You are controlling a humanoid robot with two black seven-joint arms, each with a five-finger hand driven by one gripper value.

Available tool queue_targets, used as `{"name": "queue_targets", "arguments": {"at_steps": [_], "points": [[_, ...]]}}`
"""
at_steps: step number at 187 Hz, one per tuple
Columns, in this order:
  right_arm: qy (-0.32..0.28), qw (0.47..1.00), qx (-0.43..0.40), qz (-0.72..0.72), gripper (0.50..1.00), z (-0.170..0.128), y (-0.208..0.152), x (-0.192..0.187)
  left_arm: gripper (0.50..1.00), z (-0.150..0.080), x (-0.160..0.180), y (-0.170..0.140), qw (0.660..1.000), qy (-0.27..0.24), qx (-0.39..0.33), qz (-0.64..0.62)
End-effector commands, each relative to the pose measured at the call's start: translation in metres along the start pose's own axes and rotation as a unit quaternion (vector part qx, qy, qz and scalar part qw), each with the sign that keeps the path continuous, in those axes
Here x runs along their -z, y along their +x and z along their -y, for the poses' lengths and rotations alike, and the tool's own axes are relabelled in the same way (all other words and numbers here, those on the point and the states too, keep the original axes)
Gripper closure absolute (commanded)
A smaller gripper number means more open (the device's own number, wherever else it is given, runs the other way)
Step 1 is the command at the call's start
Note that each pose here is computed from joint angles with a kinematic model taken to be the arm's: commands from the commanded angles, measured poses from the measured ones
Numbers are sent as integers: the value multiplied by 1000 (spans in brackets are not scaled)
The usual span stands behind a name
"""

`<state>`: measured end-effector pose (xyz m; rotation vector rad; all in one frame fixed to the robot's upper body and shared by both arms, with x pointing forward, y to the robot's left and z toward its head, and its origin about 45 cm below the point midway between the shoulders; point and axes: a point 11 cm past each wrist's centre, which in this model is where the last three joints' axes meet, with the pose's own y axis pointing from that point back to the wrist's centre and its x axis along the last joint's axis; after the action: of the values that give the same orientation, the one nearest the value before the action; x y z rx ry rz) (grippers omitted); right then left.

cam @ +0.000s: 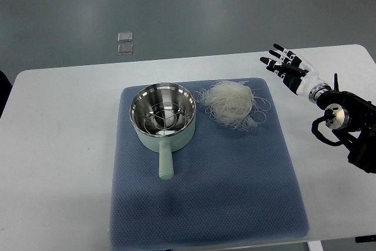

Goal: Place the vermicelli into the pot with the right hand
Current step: 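Reach the right hand over the white vermicelli and close fingers on it, then lift the vermicelli with the right hand and carry it above the pot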

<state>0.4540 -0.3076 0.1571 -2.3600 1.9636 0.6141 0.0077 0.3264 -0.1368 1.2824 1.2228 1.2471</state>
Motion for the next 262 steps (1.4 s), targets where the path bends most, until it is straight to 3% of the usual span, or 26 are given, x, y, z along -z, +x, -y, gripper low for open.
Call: {"name": "queue_targets", "arguments": {"at_steps": [1,32,33,72,81,82,104,133,136,164,165,175,184,186,200,210,222,223,224,225,226,227,229,262], "points": [[-4,996,42,-81,574,3,-8,14,500,0,0,0,1000,0,-1,0],[-18,969,103,-224,574,11,-30,29,500,0,0,0,1000,0,-1,0],[-18,951,129,-279,574,13,-41,36,500,0,0,0,1000,0,-1,0],[-44,852,201,-481,574,21,-72,46,500,0,0,1,1000,0,-1,-1],[-44,852,201,-481,574,21,-72,46,500,0,0,1,1000,0,-1,-1],[-47,821,224,-524,574,23,-83,47,500,0,0,1,1000,0,-1,-1],[-55,753,271,-597,576,23,-104,41,500,0,0,1,1000,0,-2,-1],[-73,704,294,-642,576,23,-110,37,500,0,0,1,1000,0,-2,-1],[-82,681,303,-662,576,23,-113,35,500,0,0,1,1000,0,-2,-1],[-97,652,309,-686,579,21,-109,26,500,0,0,1,1000,0,-2,-1],[-98,632,308,-705,579,21,-108,21,500,0,0,1,1000,0,-2,0],[-99,604,305,-729,585,21,-105,16,500,0,0,1,1000,0,-1,0],[-99,604,305,-729,585,21,-105,16,500,0,0,1,1000,0,-1,0],[-97,580,301,-751,605,21,-101,11,500,0,0,2,1000,0,-2,0],[-98,568,299,-760,650,21,-100,6,500,0,0,2,1000,0,-2,0],[-99,562,303,-763,728,21,-102,1,500,0,0,2,1000,0,-2,0],[-97,561,302,-765,875,21,-102,1,500,0,0,1,1000,0,-1,0],[-96,561,302,-765,905,21,-102,1,500,0,0,1,1000,0,-1,0],[-96,561,302,-765,906,21,-102,1,500,0,0,1,1000,0,-1,0],[-95,561,301,-765,944,22,-102,1,500,0,0,1,1000,0,-1,0],[-95,561,301,-765,944,22,-102,1,500,0,0,1,1000,0,-1,0],[-94,561,301,-765,989,22,-103,1,500,0,0,1,1000,0,-1,0],[-94,561,300,-766,1000,22,-102,2,500,0,0,1,1000,0,-1,0],[-67,568,284,-769,1000,26,-107,10,500,0,-1,1,1000,-1,-1,1]]}}
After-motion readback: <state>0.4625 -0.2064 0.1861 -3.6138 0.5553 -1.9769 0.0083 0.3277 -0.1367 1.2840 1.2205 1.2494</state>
